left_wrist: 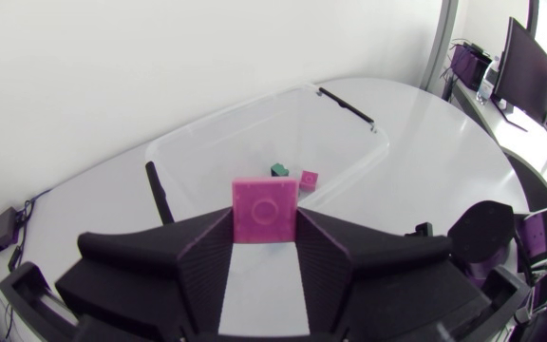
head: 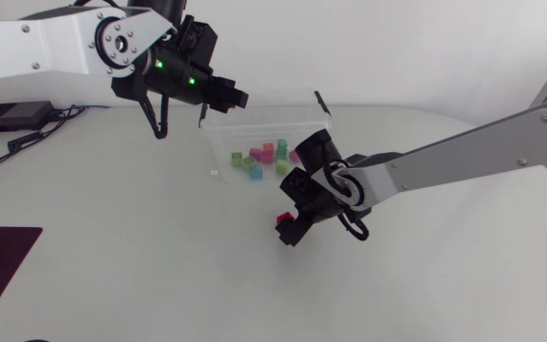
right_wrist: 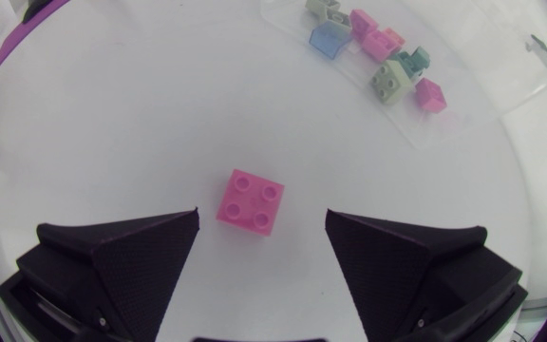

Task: Pick up the duplo bricks and place them in the container

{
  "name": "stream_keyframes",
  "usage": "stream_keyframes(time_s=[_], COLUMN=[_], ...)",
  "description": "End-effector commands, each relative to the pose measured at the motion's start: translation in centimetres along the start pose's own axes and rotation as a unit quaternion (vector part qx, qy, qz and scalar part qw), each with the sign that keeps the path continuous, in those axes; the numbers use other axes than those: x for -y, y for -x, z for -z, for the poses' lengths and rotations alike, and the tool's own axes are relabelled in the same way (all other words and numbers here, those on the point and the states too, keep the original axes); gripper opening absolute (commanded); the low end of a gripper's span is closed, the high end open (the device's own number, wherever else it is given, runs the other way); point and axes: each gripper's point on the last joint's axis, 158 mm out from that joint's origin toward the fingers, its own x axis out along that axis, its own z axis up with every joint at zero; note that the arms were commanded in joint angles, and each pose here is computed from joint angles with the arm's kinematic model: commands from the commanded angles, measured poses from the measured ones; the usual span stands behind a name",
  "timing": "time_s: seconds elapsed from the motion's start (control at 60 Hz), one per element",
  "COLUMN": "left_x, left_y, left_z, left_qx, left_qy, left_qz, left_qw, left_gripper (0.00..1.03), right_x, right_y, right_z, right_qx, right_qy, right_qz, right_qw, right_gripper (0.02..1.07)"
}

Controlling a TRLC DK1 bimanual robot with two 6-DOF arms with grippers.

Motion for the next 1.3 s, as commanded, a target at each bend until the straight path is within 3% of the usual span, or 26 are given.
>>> stream_keyframes(time_s=[0.0, 0.15, 0.367, 0.517, 0.7, 0.75, 0.833, 0.867, 0.917, 0.933, 1.1, 1.283], left_x=[-1.1, -2.3, -2.9, -3.3, -4.0, -4.3, -4.6, -4.6, -4.7, -4.8, -5.9, -7.7], left_y=[-1.6, -3.1, -5.5, -6.7, -8.2, -8.6, -9.4, -9.6, -9.8, -9.8, -9.6, -6.5], left_z=[-0.5, -1.0, -0.6, -0.6, -0.7, -0.8, -0.6, -0.6, -0.5, -0.5, 0.4, 0.8], left_qx=[0.004, 0.017, 0.017, 0.019, 0.022, 0.023, 0.020, 0.019, 0.018, 0.018, 0.010, 0.011], left_qy=[-0.004, 0.001, 0.001, 0.003, 0.006, 0.007, 0.008, 0.008, 0.009, 0.009, 0.015, 0.020], left_qz=[-0.010, -0.020, -0.023, -0.026, -0.030, -0.032, -0.033, -0.033, -0.034, -0.035, -0.042, -0.057], left_qw=[1.000, 1.000, 1.000, 0.999, 0.999, 0.999, 0.999, 0.999, 0.999, 0.999, 0.999, 0.998], left_gripper=[0.18, 0.18, 0.18, 0.18, 0.20, 0.31, 0.64, 0.82, 0.90, 0.97, 0.99, 0.99], right_x=[-0.1, -0.5, -0.9, -1.2, 0.6, 1.4, 2.6, 3.4, 4.3, 4.6, 7.4, 9.7], right_y=[-1.0, -1.8, -2.3, -1.7, 2.6, 4.1, 6.7, 8.4, 9.9, 10.9, 15.2, 17.8], right_z=[0.0, 0.0, 0.5, 1.0, -0.1, -0.6, -1.5, -2.2, -3.0, -3.6, -7.0, -10.8], right_qx=[-0.015, -0.022, -0.032, -0.035, -0.001, 0.009, 0.027, 0.039, 0.052, 0.061, 0.107, 0.150], right_qy=[-0.014, -0.012, -0.009, -0.005, -0.015, -0.019, -0.024, -0.028, -0.034, -0.033, -0.044, -0.049], right_qz=[0.000, -0.003, -0.008, -0.004, 0.012, 0.018, 0.027, 0.032, 0.039, 0.043, 0.069, 0.091], right_qw=[1.000, 1.000, 0.999, 0.999, 1.000, 1.000, 0.999, 0.998, 0.997, 0.997, 0.991, 0.983], right_gripper=[0.96, 0.82, 0.44, 0.41, 0.41, 0.41, 0.41, 0.41, 0.41, 0.41, 0.41, 0.41])
